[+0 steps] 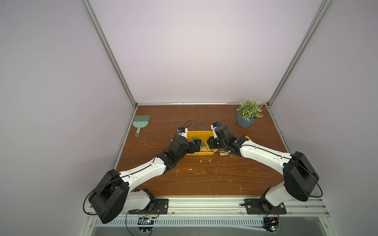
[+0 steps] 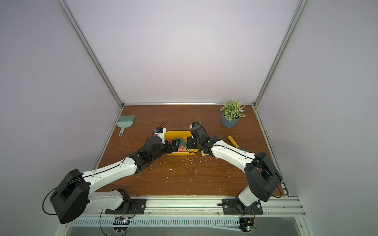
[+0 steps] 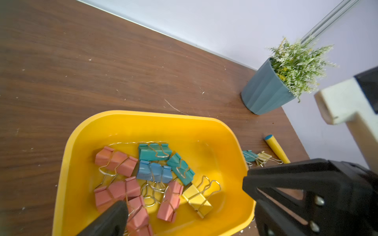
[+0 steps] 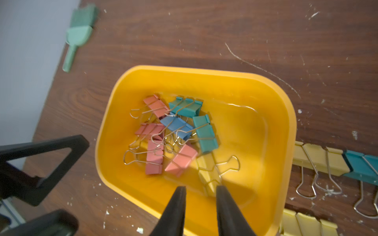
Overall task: Take out the binder clips from the storage box
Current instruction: Pick up the binder clip from the storage box.
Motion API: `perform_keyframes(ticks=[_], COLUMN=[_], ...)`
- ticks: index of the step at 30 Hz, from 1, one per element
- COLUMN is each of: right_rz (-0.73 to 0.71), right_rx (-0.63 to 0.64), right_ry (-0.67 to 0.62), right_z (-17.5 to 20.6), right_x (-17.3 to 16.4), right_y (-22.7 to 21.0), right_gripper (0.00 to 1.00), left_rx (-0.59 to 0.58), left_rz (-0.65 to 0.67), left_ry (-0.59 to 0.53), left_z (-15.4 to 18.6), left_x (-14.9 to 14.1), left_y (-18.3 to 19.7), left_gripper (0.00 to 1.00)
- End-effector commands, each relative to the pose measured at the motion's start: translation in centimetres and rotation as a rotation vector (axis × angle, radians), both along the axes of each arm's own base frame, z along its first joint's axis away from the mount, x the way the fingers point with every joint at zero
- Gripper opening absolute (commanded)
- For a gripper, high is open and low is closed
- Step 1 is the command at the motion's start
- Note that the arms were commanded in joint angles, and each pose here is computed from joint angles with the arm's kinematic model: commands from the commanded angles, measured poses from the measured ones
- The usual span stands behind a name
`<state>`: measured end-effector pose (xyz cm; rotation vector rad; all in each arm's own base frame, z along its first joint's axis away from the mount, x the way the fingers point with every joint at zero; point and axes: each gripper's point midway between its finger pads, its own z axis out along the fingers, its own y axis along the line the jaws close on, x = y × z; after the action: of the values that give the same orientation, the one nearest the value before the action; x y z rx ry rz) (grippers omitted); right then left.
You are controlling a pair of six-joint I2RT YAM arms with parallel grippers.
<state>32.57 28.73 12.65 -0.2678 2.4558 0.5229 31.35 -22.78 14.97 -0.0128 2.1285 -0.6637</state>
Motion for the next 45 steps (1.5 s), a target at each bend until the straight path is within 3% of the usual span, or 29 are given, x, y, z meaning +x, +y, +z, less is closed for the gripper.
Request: perform_keyframes(ticks=[1, 15, 26, 32, 45], right_rz=[0.097, 0.178, 0.258, 0.259, 0.211], right_rx=[-0.086, -0.216, -0.254, -0.272, -0.183], right_ry=[0.032, 0.128, 0.176, 0.152, 0.048], right_z=[-0.4, -4.1, -5.1, -3.9, 1.2], right_x=[-0.2, 1.2, 0.7, 1.0, 1.7], right_y=[0.2, 0.8, 0.8, 0.5, 0.8], right_gripper=[0.31, 0.30, 0.12, 0.03, 0.00], left_rx=[0.025, 0.017, 0.035, 0.044, 0.010], left_rz=[0.027, -0.013, -0.008, -0.012, -0.029], left_ry=[-0.023, -0.031, -0.047, -0.056, -0.064], left_z=[0.5, 0.8, 1.1, 1.5, 2.1], left_x=[0.1, 0.4, 0.7, 0.9, 1.1], left_y=[1.1, 0.1, 0.2, 0.1, -0.6], left_gripper=[0.99, 1.00, 1.00, 1.00, 0.99])
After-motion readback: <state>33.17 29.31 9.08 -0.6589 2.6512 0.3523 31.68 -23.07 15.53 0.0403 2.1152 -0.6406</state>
